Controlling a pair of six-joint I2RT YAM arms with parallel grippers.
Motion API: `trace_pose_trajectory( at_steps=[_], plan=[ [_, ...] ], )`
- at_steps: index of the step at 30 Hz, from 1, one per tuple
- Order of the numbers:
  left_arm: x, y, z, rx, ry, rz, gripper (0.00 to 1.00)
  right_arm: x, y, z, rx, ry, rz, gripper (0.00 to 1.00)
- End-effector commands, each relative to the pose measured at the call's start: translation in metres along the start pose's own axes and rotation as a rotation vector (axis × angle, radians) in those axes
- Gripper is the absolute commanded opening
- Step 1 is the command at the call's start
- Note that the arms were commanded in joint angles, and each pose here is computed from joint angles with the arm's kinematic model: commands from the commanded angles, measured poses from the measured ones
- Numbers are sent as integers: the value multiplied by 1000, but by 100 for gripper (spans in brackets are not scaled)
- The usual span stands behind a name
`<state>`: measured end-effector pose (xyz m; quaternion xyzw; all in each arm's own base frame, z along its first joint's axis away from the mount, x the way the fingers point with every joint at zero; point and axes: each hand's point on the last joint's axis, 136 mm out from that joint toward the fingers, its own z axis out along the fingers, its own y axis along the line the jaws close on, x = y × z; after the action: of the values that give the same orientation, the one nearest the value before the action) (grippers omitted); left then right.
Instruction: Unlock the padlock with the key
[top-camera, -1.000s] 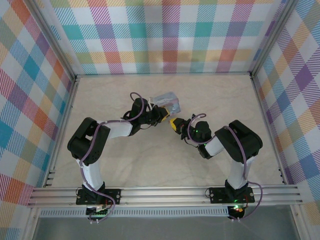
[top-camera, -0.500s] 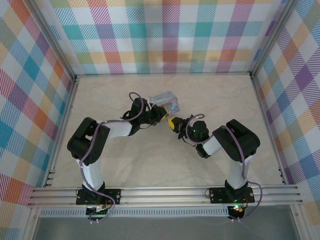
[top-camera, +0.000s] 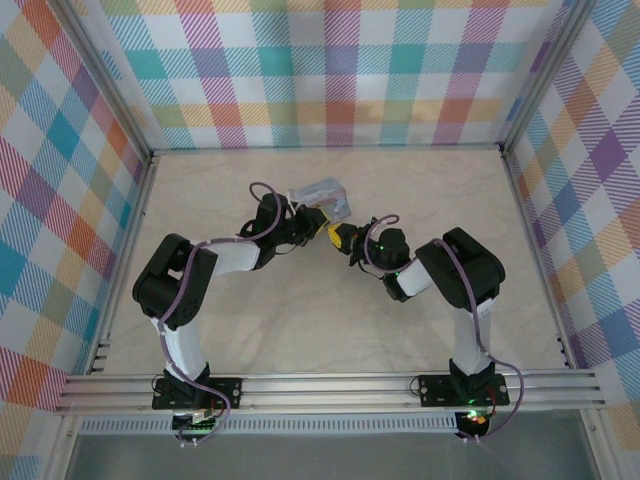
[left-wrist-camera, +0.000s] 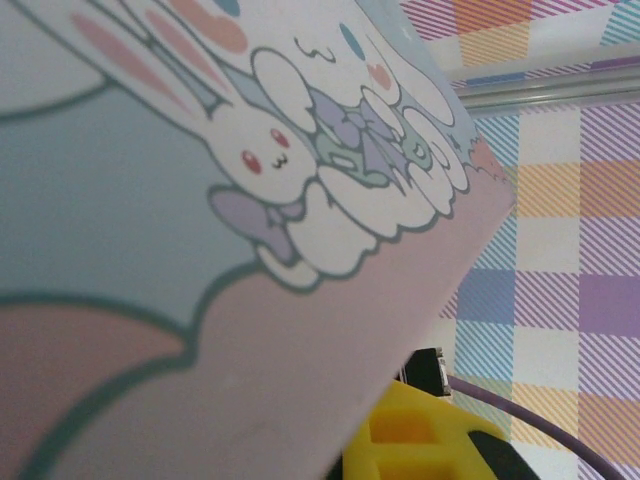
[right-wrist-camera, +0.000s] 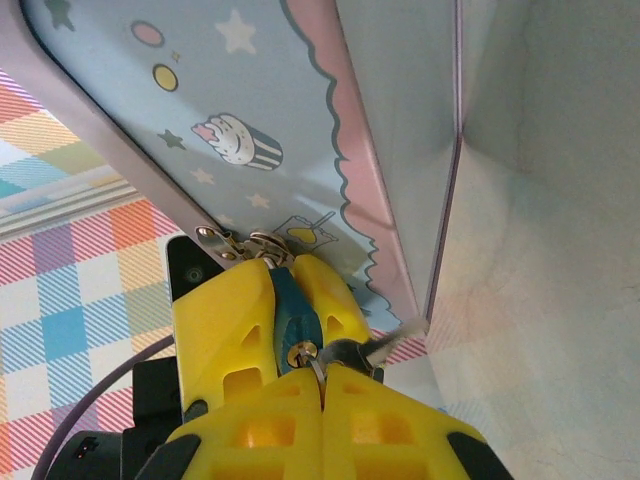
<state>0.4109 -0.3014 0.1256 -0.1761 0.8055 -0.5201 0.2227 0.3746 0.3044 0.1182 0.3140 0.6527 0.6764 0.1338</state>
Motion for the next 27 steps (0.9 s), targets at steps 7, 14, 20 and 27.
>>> trace_pose_trajectory(
  at_steps=[7,14,20,27],
  plan=[
    [76,-47,-9,173,297,77,0,14,39,10,-98,93,-90,0],
    [79,-46,-9,168,311,80,0,16,31,10,-78,107,-85,0],
    [77,-41,-11,133,295,93,0,16,19,4,-45,105,-88,6],
    [61,-22,-14,41,240,107,0,14,-8,-23,24,70,-94,24]
  ],
)
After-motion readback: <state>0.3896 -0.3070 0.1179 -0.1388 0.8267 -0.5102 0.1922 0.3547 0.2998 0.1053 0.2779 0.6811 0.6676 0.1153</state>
